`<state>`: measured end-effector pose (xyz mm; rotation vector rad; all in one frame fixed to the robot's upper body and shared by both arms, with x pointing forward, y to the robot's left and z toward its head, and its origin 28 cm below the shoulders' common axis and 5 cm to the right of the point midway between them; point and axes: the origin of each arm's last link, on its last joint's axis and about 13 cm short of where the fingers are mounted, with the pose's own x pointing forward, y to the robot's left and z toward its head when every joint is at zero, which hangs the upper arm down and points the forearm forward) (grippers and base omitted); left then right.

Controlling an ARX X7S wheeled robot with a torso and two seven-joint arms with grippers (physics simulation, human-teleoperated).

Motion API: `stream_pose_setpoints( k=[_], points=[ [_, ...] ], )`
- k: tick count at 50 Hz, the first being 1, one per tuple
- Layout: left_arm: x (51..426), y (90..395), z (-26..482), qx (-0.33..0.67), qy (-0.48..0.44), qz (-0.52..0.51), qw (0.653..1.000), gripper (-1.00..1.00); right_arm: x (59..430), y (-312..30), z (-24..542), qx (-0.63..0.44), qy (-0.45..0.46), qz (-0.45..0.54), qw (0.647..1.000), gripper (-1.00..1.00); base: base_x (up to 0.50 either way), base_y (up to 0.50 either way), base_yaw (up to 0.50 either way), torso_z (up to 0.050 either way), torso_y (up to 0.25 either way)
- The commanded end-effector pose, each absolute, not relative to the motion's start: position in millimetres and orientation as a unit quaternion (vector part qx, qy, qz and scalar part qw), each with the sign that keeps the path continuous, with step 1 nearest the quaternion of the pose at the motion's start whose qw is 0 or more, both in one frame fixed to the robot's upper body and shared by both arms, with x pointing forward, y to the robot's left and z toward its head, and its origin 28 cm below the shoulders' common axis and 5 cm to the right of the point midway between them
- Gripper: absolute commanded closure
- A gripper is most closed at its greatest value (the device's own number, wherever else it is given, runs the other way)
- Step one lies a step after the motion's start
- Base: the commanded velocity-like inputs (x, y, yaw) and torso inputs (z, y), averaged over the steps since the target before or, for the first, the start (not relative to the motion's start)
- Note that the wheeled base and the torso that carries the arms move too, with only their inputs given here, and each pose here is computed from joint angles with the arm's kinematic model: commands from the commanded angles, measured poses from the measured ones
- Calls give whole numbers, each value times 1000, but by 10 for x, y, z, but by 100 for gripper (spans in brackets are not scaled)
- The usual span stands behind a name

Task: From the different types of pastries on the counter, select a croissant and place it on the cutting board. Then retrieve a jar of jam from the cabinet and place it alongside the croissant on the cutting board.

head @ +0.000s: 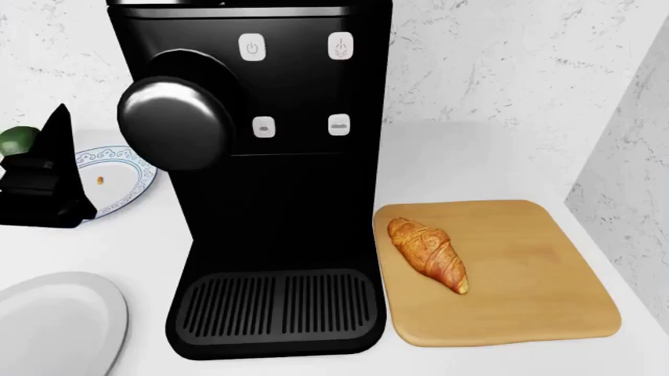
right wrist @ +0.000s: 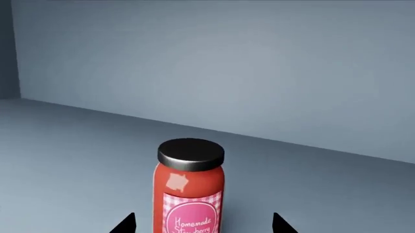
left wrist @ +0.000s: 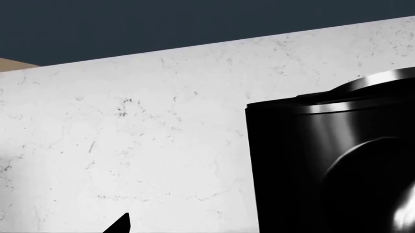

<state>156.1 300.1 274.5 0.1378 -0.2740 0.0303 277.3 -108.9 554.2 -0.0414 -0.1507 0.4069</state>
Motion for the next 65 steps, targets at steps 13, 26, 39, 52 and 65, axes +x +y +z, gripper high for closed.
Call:
stream_pose_setpoints(
  k=[13,26,39,52,65],
  points=[
    [1578,3016,2708,70,-133,16,989,-100,2959,-957,5482,-7,-60,220,974,-100,0,0,0,0,0],
    [1584,3020,2679,71,-129,17,989,-100,3049,-875,5440,-9,-47,223,974,-100,0,0,0,0,0],
    [1585,3019,2668,72,-127,16,989,-100,3157,-876,5348,-7,-34,210,977,-100,0,0,0,0,0],
    [1590,3029,2653,73,-125,17,989,-100,3247,-843,5274,-11,-15,208,978,100,0,0,0,0,0],
    [1591,3023,2642,72,-124,17,990,-100,3109,-962,5364,-22,-35,193,980,100,2,0,1,0,0]
  ],
)
